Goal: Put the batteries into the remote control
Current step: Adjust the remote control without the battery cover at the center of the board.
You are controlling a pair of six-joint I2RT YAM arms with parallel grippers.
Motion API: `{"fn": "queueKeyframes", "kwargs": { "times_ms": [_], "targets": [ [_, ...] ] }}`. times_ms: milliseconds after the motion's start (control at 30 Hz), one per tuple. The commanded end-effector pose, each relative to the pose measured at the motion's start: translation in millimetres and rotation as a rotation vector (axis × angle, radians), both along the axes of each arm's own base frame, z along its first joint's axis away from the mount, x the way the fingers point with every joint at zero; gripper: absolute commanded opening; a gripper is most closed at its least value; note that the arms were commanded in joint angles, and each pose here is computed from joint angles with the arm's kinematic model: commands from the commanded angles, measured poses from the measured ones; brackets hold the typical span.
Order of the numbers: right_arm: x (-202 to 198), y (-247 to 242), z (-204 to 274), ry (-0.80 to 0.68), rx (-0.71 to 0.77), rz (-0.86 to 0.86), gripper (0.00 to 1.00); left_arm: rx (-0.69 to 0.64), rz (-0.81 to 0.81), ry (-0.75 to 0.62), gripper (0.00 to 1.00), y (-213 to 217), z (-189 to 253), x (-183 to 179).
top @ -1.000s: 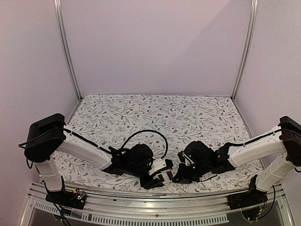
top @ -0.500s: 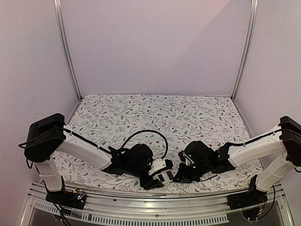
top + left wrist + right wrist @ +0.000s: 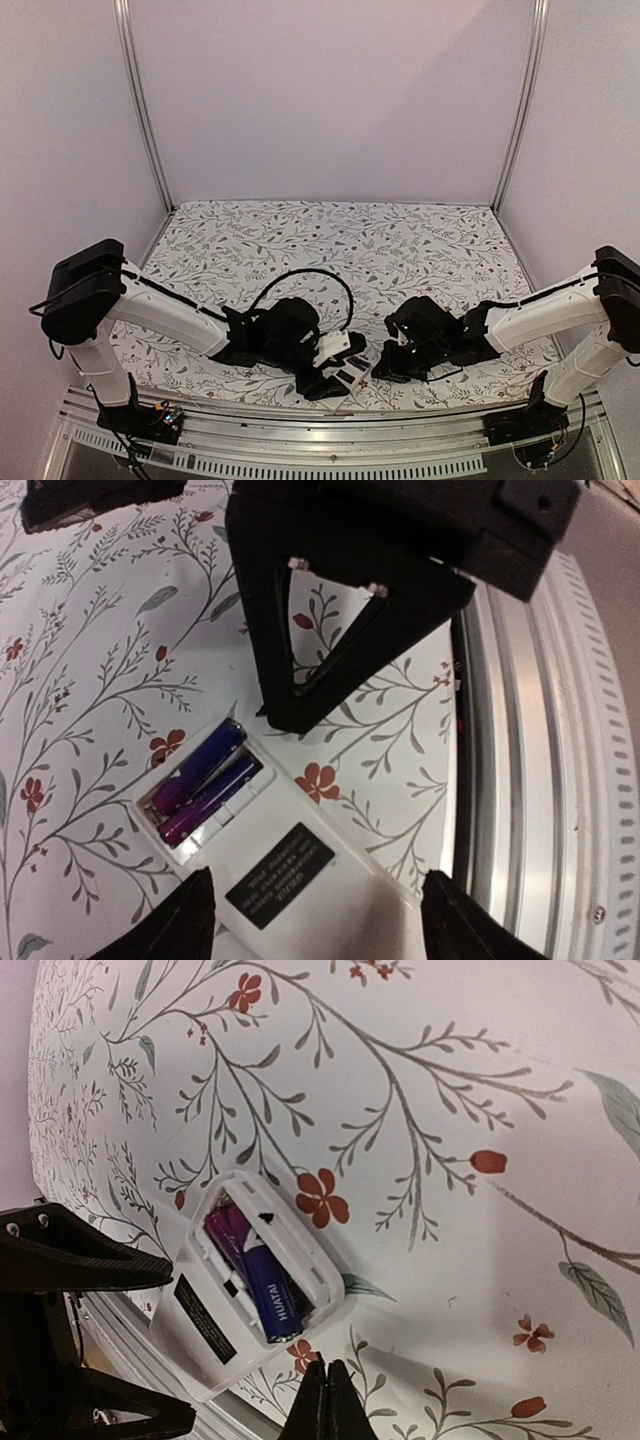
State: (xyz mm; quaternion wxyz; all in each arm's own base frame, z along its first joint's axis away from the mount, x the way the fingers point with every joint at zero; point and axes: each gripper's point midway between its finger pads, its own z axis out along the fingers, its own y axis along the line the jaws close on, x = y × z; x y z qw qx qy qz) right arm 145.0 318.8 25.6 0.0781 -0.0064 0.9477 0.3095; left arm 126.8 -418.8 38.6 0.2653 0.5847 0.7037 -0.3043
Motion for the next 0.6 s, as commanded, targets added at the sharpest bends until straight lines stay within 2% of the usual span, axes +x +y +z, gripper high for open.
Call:
{"fn": "queueKeyframes", "kwargs": {
  "times_ms": [0, 167, 367, 567],
  "targets": [
    [10, 9, 7, -0.039, 0.018, 0.002, 0.00, 0.042, 0.012, 0.040, 0.69, 2, -21, 2],
    [10, 8, 8, -0.041, 0.016, 0.002, 0.00, 0.031, 0.043, 0.049, 0.64, 0, -16, 9],
    [9, 1, 15, -0.048, 0.006, -0.013, 0.00, -0.003, 0.059, 0.036, 0.64, 4, 5, 12],
    [11, -1, 25, -0.061, 0.024, -0.032, 0.04, -0.036, 0.103, 0.014, 0.63, 13, 22, 23]
  ]
}}
